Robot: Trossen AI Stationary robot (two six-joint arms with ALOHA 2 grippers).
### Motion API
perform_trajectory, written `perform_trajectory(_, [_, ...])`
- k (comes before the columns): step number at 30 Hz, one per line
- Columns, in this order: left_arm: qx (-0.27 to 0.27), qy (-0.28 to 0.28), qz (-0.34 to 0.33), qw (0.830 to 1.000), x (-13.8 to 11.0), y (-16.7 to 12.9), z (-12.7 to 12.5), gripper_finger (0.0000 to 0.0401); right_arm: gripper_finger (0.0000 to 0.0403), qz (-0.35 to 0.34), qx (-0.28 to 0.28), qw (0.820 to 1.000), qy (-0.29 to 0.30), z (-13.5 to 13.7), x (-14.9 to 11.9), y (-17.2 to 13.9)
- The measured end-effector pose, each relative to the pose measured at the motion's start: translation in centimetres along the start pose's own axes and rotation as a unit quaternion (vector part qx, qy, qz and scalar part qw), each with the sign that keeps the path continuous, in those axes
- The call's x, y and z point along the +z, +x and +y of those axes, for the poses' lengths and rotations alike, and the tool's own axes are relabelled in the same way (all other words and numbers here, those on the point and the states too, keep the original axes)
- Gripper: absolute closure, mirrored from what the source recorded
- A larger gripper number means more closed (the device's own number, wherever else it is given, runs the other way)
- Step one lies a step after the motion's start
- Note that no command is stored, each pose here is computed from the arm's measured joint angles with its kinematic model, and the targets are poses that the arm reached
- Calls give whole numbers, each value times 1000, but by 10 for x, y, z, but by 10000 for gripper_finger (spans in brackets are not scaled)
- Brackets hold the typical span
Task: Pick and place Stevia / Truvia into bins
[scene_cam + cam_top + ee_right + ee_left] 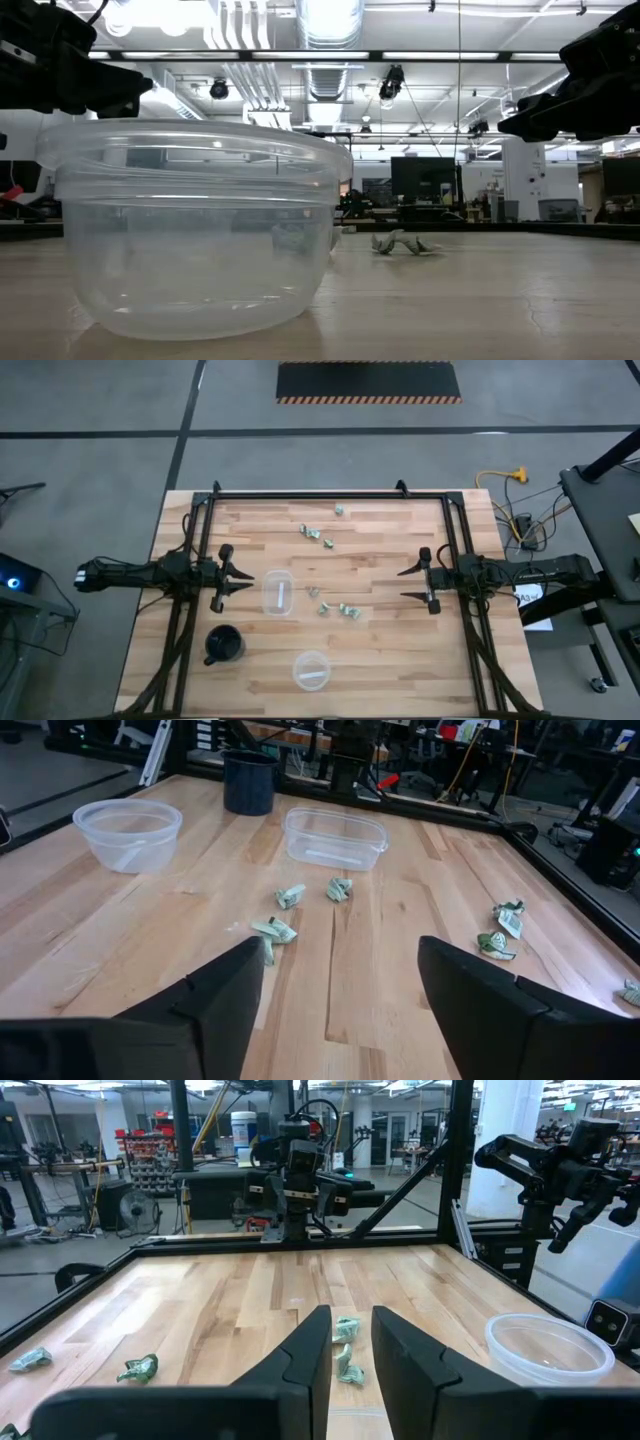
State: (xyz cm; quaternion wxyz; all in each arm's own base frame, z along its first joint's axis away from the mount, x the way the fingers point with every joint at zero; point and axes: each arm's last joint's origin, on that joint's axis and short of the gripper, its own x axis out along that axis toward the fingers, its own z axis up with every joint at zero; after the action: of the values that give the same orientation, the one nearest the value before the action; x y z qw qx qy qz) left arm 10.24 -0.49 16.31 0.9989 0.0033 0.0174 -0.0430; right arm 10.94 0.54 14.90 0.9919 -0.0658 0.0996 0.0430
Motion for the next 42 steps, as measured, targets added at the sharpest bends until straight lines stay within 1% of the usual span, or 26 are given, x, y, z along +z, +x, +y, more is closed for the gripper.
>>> perform_trajectory(15, [0,0,0,1000,0,0,0,344,142,0,0,1000,0,0,0,0])
perform_trajectory(26, [0,0,0,1000,0,0,0,344,152,0,0,1000,0,0,0,0])
perform_trajectory(36, [0,0,0,1000,0,0,0,344,142,0,0,1000,0,0,0,0])
perform_trajectory(42, [0,0,0,1000,0,0,0,344,146,0,0,1000,0,0,0,0])
